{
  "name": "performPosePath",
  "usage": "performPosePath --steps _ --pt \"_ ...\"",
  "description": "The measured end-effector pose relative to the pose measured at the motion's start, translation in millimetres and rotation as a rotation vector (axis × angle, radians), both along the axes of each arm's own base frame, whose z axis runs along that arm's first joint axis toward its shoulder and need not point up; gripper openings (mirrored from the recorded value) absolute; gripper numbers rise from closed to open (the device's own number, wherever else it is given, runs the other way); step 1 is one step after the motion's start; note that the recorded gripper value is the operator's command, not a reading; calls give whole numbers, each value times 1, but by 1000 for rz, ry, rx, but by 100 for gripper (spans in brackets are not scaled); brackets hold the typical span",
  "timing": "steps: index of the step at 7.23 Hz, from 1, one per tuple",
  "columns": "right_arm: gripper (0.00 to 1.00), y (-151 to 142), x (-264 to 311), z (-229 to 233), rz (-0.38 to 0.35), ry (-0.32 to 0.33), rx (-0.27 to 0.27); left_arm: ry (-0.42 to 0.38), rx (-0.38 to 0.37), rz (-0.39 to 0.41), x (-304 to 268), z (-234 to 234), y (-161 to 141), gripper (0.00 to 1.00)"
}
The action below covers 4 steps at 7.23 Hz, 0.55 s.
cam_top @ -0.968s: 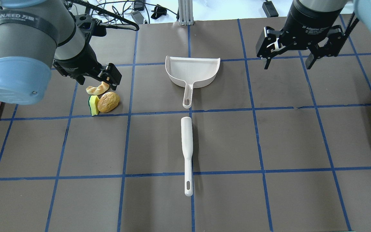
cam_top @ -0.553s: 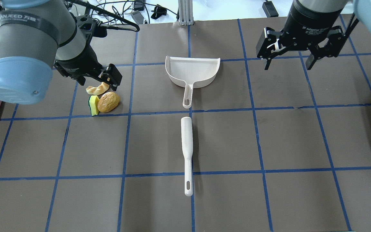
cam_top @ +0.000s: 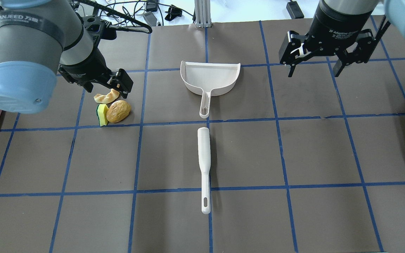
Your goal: Sweep and dump trash in nearest bin
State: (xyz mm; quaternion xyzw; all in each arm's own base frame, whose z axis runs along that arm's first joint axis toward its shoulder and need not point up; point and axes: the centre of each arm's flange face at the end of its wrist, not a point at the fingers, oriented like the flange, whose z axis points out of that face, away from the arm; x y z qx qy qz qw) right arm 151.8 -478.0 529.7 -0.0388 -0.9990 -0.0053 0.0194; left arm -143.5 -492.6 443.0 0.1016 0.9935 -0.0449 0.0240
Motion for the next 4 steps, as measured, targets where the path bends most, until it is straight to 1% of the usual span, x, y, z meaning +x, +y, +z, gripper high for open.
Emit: performPosePath --steps 2,3,4 --pt "100 0 0 -1 -3 -1 3 -1 -6 9 0 2 -1 100" --pt "100 2 0 -7 -6 0 16 -4 -8 5 0 1 -3 100" --pt "100 9 1 -19 -7 -2 42 -4 7 0 1 -8 -7 100"
